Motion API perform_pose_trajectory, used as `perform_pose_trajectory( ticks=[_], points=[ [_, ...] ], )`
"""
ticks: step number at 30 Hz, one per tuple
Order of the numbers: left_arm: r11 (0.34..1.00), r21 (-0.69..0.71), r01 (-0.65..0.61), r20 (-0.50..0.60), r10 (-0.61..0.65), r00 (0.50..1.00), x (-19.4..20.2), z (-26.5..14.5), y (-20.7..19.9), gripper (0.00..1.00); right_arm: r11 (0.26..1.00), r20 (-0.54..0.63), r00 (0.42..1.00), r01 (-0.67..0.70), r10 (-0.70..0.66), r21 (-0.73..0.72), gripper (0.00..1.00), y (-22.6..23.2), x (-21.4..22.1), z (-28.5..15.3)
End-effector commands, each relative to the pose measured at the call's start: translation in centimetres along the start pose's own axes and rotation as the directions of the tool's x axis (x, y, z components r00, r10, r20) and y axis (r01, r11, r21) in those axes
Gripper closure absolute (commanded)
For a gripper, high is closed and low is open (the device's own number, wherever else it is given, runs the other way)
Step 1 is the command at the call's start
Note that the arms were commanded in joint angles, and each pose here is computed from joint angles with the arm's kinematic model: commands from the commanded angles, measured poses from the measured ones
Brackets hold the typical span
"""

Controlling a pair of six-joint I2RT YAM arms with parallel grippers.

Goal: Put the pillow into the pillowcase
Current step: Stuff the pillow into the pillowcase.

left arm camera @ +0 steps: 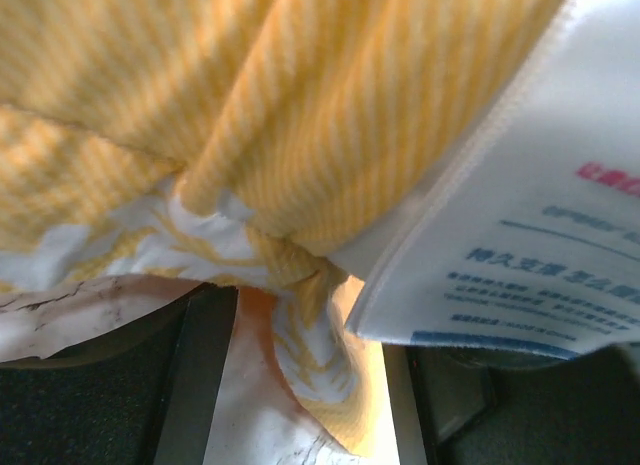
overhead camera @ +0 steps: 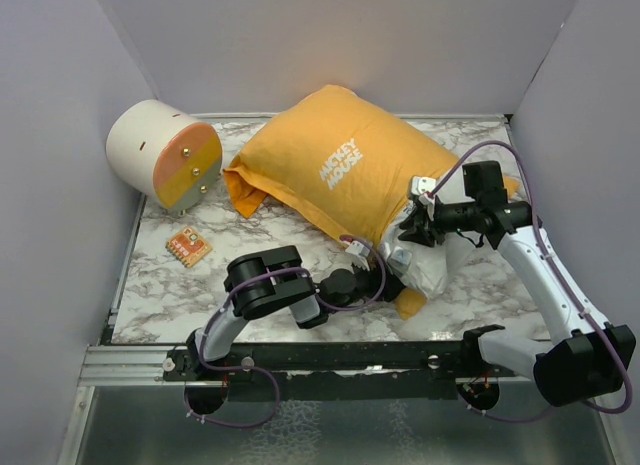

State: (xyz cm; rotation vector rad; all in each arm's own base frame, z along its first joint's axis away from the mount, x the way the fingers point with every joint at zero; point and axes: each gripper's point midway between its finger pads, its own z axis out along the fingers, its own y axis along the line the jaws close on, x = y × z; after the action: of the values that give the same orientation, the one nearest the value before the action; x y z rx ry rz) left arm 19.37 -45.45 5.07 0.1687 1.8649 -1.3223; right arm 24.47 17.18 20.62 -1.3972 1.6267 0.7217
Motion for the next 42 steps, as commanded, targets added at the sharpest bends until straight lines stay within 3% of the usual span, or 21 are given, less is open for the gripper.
perform_pose_trajectory(
  ticks=[1,2,3,4,8,11,13,15,19,21,23,25,29,32,36,42],
  points=[
    [0.998,0.071,-0.002,0.000,0.002,1.000,0.4,0.9,-0.6,0.49,1.000,0.004,1.000,0.016,-0.016,0.007,0.70,-0.2,-1.2,-0.9],
    [0.997,0.072,0.006,0.007,-0.006,1.000,0.3,0.8,-0.4,0.64,1.000,-0.003,1.000,0.018,-0.018,0.012,0.70,-0.3,-1.3,-1.1],
    [0.997,0.073,0.015,0.014,-0.016,1.000,0.1,0.7,-0.1,0.88,1.000,-0.010,1.000,0.018,-0.018,0.015,0.70,-0.2,-1.4,-1.3],
    [0.997,0.071,0.020,0.024,-0.022,0.999,-0.1,0.3,0.0,0.99,1.000,-0.020,1.000,0.017,-0.017,0.024,0.70,-0.3,-1.4,-1.6],
    [0.999,0.052,-0.017,0.049,0.015,0.999,-1.5,-1.3,-0.2,1.00,1.000,-0.056,0.998,0.003,-0.002,0.011,0.70,0.5,-1.5,-2.7],
    [0.997,0.058,-0.057,0.045,0.054,0.998,-2.5,-1.6,-1.3,1.00,0.967,0.063,0.997,0.069,-0.055,-0.244,0.67,6.2,-2.7,-3.1],
    [0.993,0.092,-0.067,0.025,0.065,0.998,-2.2,-1.6,-2.1,1.00,0.937,0.155,0.988,0.049,0.006,-0.347,0.58,8.6,-4.0,-2.5],
    [0.990,0.126,-0.067,0.007,0.067,0.998,-1.8,-1.6,-2.9,1.00,0.928,0.075,0.997,0.031,-0.003,-0.371,0.57,8.9,-2.9,-0.9],
    [0.984,0.159,-0.080,0.012,0.079,0.997,-1.8,-2.5,-4.2,1.00,0.995,-0.121,0.992,-0.045,0.034,-0.087,0.59,2.7,0.9,1.7],
    [0.985,0.146,-0.096,0.013,0.095,0.995,-2.1,-3.3,-4.2,1.00,0.993,-0.245,0.965,-0.075,0.097,0.095,0.71,-1.2,3.6,1.8],
    [0.986,0.127,-0.105,0.028,0.102,0.994,-2.9,-4.6,-4.3,1.00,0.976,-0.334,0.933,-0.066,0.134,0.208,0.77,-3.4,6.3,1.0],
    [0.986,0.123,-0.112,0.041,0.107,0.993,-3.7,-5.8,-4.8,1.00,0.950,-0.358,0.919,-0.051,0.166,0.309,0.88,-5.4,8.5,0.0],
    [0.972,0.181,-0.151,0.032,0.148,0.988,-4.2,-7.1,-7.7,1.00,0.888,-0.403,0.895,0.019,0.189,0.459,0.99,-8.6,11.8,-0.2],
    [0.946,0.262,-0.191,-0.003,0.199,0.980,-3.7,-7.8,-10.9,1.00,0.861,-0.349,0.912,-0.010,0.216,0.508,0.99,-10.0,12.4,1.2],
    [0.921,0.346,-0.179,-0.053,0.210,0.976,-3.1,-8.9,-13.4,1.00,0.844,-0.183,0.954,-0.111,0.239,0.525,0.99,-10.7,10.9,3.2],
    [0.864,0.494,-0.098,-0.077,0.155,0.985,-2.3,-8.0,-17.2,1.00,0.873,0.087,0.941,-0.337,0.328,0.352,0.97,-8.6,7.2,6.7]
  ],
)
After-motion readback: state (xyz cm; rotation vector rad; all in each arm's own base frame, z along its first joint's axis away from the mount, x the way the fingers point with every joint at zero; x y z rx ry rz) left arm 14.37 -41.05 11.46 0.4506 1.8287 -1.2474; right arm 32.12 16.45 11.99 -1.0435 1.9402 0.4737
